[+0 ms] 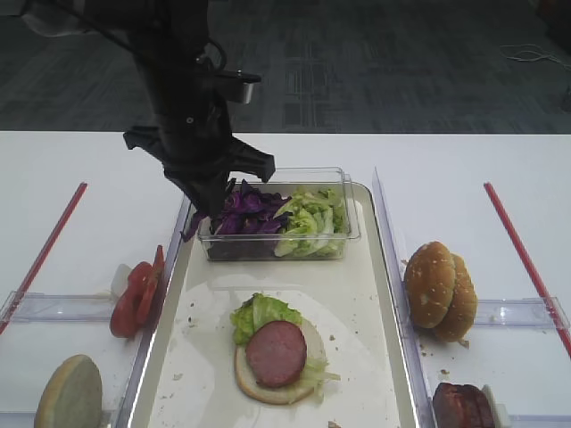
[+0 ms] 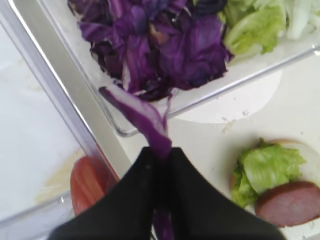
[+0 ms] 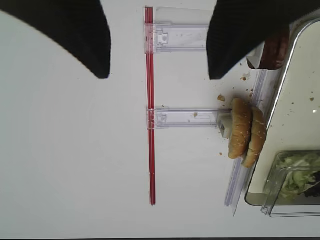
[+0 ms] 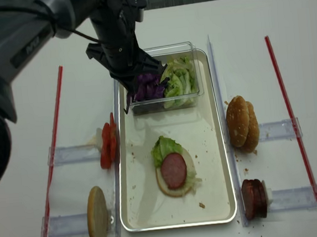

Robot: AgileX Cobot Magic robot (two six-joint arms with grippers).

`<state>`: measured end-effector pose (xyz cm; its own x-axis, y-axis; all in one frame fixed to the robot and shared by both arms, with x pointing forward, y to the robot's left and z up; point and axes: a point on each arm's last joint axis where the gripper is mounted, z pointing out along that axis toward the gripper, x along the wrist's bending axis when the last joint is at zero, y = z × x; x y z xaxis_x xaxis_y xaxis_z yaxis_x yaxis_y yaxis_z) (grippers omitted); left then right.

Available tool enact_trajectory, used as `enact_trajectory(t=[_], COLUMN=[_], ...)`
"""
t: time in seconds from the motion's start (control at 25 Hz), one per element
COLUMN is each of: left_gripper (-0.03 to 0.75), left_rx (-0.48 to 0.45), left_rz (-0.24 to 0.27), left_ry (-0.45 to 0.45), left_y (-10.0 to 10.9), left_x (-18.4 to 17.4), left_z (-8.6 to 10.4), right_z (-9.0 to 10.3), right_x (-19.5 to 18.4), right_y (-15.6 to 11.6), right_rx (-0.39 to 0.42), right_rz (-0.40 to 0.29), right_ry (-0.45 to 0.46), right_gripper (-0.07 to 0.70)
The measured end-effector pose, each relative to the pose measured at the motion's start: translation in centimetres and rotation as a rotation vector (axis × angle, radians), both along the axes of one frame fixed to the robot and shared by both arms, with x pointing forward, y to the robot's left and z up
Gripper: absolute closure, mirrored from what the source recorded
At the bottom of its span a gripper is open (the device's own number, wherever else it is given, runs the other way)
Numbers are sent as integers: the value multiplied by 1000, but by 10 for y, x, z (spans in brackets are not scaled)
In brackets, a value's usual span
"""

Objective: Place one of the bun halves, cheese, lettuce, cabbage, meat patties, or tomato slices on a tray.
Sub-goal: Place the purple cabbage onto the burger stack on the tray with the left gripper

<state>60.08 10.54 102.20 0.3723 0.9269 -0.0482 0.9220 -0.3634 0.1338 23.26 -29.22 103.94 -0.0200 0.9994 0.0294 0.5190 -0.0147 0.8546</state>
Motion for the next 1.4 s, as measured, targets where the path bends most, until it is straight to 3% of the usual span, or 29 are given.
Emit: enact_trajectory(t=[0.44,0.68,1.12,1.4], left_gripper=[648,648,648,649], left_rx=[-52,-63,-87,-83], left_rz=[23,5,-101,-266], left_ry=[1,-6,-16,-35], left_y=[22,24,-8,-25], left_x=[-50,-74,-96,-109], left_z=[-3,-13,-21,-21], right_z=[0,0,0,0], right_x=[0,0,0,0], right_y=[0,0,0,0], right_rx=[0,0,0,-3], right_rz=[0,0,0,2], right_ry=[0,0,0,0], right_gripper=[199,199,199,199])
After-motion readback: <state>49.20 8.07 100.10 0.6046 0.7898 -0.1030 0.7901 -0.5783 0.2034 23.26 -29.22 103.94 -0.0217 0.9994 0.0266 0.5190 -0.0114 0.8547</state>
